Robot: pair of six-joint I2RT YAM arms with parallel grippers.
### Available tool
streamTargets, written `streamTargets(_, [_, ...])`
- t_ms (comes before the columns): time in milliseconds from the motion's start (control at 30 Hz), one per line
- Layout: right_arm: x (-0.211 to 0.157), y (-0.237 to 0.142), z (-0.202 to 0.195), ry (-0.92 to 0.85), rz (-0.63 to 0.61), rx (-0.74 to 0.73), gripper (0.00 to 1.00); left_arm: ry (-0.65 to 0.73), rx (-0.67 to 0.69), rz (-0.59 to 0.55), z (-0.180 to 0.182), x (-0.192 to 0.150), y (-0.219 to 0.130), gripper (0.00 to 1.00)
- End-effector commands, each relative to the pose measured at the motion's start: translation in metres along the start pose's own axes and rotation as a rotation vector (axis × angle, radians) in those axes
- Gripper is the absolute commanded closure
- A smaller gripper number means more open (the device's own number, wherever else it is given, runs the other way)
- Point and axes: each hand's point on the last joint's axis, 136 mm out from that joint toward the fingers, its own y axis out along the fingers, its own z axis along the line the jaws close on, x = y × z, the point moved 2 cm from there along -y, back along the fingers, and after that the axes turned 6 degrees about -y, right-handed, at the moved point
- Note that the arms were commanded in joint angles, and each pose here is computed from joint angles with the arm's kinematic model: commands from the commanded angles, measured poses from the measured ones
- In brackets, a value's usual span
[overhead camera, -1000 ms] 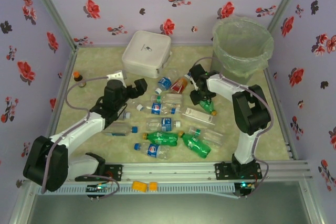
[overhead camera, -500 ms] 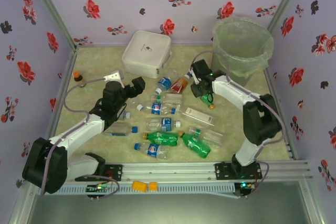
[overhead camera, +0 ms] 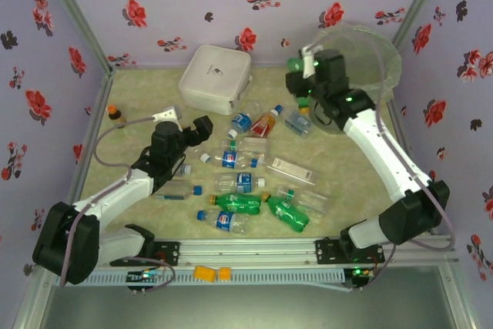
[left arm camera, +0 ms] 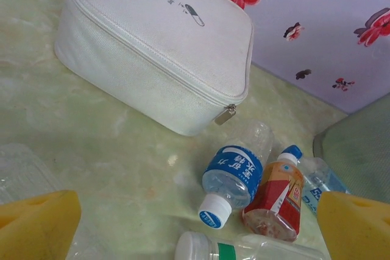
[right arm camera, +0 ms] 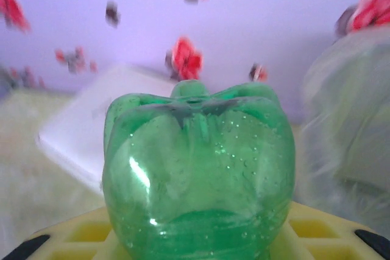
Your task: Put the plastic bottles in the bin
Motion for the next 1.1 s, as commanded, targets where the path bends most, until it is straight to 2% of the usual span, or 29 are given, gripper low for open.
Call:
streamTargets(0, [0.060,-0.024,-0.026,0.138,-0.193,-0.005,0.60,-0.006,-0.006,0.007,0.002,-0.003,-0.001,0.00])
streamTargets(167, [0.089,-0.041,-0.083,0.187,-0.305,-0.201,0.59,-0.006,0.010,0.029,0.007,-0.009,0.004,0.00])
streamTargets(333, [0.075,-0.023,-0.123,0.180,-0.338,-0.346,0.59,-0.014,-0.006,0.060,0.002,-0.013,0.013,0.00])
streamTargets(500, [0.048,0.002,-0.156,0.189,-0.247,-0.438,0.58,-0.006,-0.054,0.112,-0.020,-0.007,0.017,0.00])
streamTargets(700, [0.005,0.027,-0.179,0.292,-0.104,-0.430,0.55,-0.010,-0.058,0.130,-0.027,-0.003,0.017,0.00])
streamTargets(867, [-0.019,0.041,-0.187,0.343,-0.036,-0.435,0.44,-0.049,-0.059,0.133,-0.027,-0.004,0.015,0.00])
streamTargets(1067, [-0.012,0.041,-0.183,0.355,-0.031,-0.402,0.23,-0.054,-0.063,0.134,-0.029,-0.002,0.010,0.00])
